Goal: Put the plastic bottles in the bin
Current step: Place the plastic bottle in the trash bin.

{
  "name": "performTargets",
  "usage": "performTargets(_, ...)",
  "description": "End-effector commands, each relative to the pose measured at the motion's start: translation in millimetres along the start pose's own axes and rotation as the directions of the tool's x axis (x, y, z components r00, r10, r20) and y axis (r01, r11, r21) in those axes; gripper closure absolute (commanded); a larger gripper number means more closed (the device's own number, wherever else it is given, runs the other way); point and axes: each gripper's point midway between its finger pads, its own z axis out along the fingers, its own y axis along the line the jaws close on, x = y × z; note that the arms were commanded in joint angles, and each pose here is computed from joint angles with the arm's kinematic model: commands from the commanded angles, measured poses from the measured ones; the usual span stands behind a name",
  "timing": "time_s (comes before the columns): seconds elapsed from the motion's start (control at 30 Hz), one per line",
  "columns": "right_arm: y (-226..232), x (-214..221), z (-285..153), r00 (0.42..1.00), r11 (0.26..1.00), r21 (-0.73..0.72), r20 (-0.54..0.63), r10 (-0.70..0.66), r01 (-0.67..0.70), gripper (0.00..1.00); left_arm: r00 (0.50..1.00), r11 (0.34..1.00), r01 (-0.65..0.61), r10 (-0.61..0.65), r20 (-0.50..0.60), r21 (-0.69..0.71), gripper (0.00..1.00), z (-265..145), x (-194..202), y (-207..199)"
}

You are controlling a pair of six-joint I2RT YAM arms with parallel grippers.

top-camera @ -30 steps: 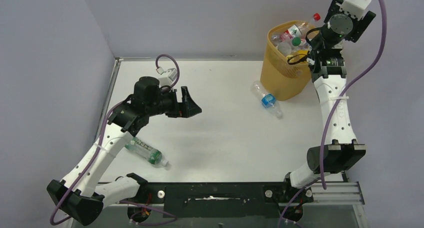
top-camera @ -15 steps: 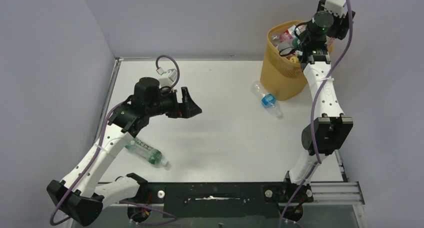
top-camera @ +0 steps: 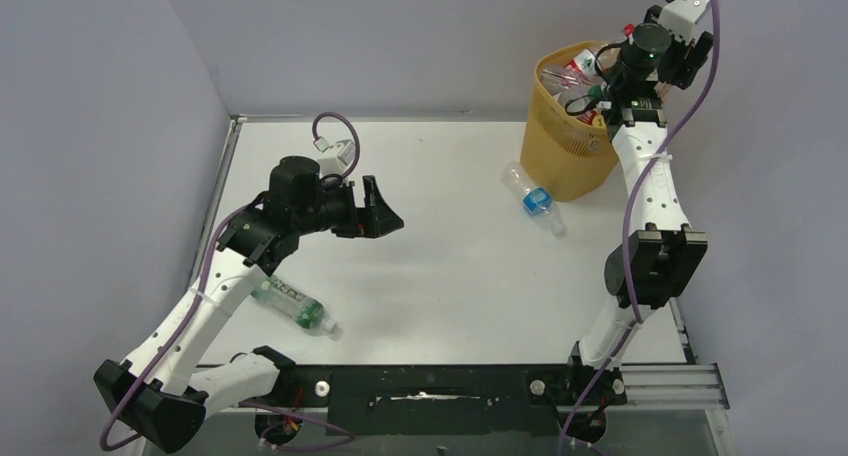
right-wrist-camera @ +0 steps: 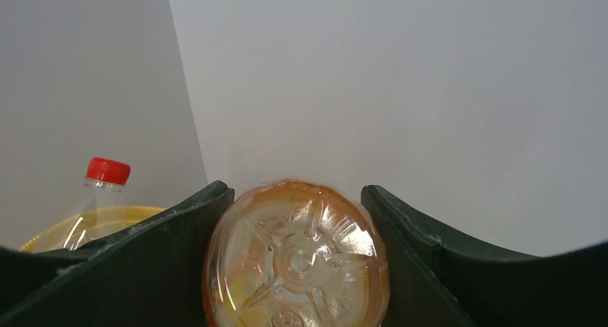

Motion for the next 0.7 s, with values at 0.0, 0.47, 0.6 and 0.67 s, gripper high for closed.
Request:
performTargets(0.0, 8.3, 2.4, -4.5, 0.999, 0.998, -0.055, -0.033, 0.023, -0.024, 0.37, 0.998, 0.999, -0.032, 0.030, 0.050, 0.040, 0.13, -2.4, -11.5, -10.1)
performTargets(0.47, 31.5, 36.7, -7.8, 0.990, 0.986, -0.164, -0.130, -0.049, 0.028, 0.30, 0.999, 0.999, -0.023, 0.021, 0.048, 0.044, 0.13, -2.3, -11.7, -11.9)
performTargets(0.6, 27.0, 20.6, -12.4, 0.992, 0.979, -0.204, -0.124, -0.037, 0.011, 0.18, 0.999, 0.999, -0.019, 0.016, 0.051, 0.046, 0.13, -3.9, -11.9, -13.6)
performTargets(0.67, 20.4, -2.3, -12.7, 0.994, 0.974, -0.224, -0.113, -0.003, -0.022, 0.06, 0.999, 0.999, -0.018, 0.016, 0.050, 0.045, 0.13, -3.9, -11.3, -14.0)
